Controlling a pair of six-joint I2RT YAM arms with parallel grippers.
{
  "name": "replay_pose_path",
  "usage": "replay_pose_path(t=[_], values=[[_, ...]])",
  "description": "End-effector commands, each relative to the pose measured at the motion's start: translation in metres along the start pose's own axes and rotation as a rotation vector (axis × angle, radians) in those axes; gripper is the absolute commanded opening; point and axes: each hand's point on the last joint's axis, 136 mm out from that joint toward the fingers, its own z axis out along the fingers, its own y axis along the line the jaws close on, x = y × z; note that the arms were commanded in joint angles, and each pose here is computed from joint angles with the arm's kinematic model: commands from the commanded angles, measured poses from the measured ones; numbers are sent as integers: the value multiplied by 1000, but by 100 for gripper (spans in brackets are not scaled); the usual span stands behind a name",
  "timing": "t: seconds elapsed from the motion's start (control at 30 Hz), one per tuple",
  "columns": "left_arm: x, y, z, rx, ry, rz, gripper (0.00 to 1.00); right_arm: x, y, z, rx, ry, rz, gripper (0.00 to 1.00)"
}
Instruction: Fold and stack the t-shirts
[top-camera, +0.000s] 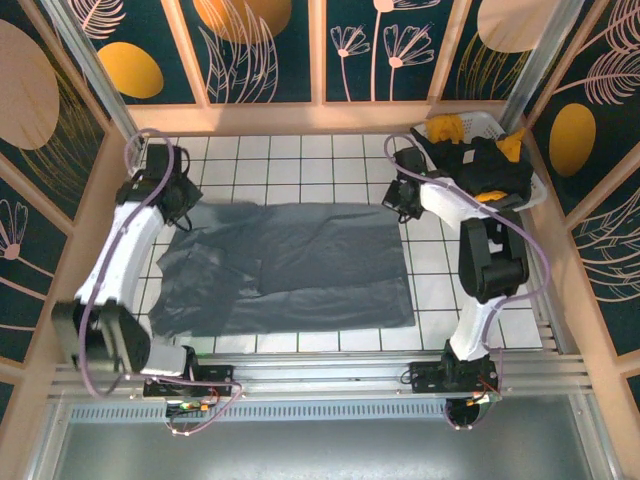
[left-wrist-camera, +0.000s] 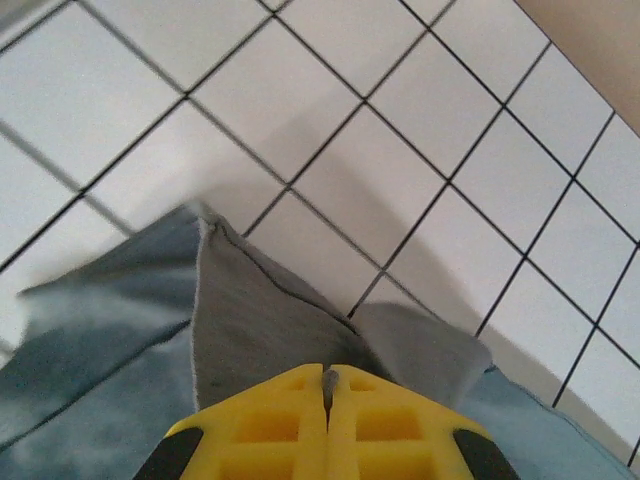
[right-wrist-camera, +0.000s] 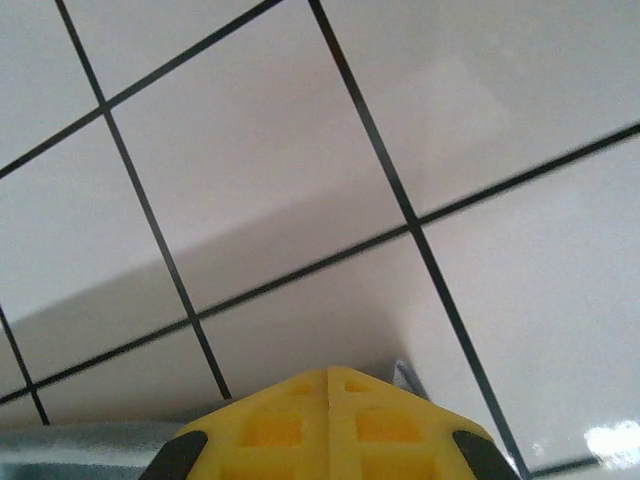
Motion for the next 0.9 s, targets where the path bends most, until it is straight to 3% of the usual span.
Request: replay_pose_path(t=[0.0, 0.2, 0.37, 0.53, 0.87], values=[[9, 44, -30, -80, -71, -108, 0, 12, -13, -19, 15, -28, -7, 0], [46, 103, -69, -102, -102, -253, 0, 56, -39, -29, 23, 36, -18, 0], [76, 142, -74, -150, -105, -335, 0, 86, -54, -31, 37, 86, -30, 0], [88, 160, -72, -198, -107, -366, 0, 98, -58, -35, 46, 113, -44, 0], [79, 169, -74, -274, -153, -332, 0, 115, -63, -56, 69, 133, -64, 0]])
